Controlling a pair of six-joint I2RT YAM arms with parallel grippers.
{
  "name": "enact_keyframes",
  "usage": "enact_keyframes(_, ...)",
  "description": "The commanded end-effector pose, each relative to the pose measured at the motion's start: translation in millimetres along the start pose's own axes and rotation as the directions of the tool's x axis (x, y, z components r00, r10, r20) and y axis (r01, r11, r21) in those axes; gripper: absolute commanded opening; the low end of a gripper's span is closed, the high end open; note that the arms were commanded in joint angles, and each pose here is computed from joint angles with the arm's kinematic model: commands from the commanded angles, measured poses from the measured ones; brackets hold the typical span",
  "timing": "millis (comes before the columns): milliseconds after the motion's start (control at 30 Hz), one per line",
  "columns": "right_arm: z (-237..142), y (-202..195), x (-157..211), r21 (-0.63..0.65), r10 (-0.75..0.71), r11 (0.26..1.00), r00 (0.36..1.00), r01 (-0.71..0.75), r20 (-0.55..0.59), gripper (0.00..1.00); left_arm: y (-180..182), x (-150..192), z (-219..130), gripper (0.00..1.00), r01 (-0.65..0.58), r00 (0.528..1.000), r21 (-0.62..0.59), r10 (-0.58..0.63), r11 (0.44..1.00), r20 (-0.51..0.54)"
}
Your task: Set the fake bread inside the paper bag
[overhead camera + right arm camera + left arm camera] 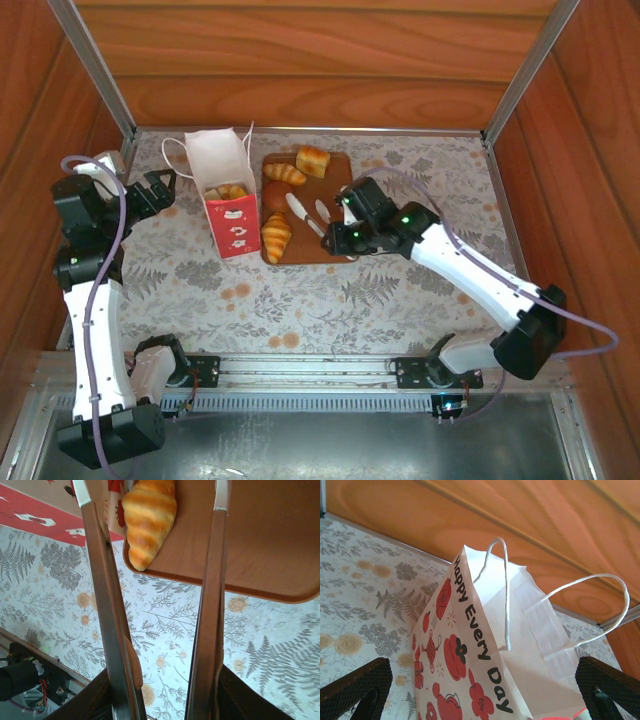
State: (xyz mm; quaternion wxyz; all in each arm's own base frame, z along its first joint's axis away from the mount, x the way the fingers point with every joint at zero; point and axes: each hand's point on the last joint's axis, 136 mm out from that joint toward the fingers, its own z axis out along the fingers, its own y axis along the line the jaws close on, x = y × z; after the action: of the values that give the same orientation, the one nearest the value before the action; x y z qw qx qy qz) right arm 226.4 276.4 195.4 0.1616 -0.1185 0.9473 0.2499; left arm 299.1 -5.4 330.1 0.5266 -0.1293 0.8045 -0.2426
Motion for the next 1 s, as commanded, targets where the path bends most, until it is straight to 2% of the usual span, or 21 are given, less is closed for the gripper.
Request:
enact_keyframes(0, 9, 20, -9, -0.102, 0.022, 0.994, 1.000, -0.023, -0.006, 0.44, 1, 5, 0, 1.00, 0.003, 1.000, 0.009, -0.003, 1.000, -0.011)
enact_keyframes(967, 66, 18, 5, -0.056, 0.019, 0.998, 0.960, -0.036, -0.280, 0.45, 13, 11, 8, 1.00, 0.003, 1.000, -0.020, -0.004, 1.000, -0.025)
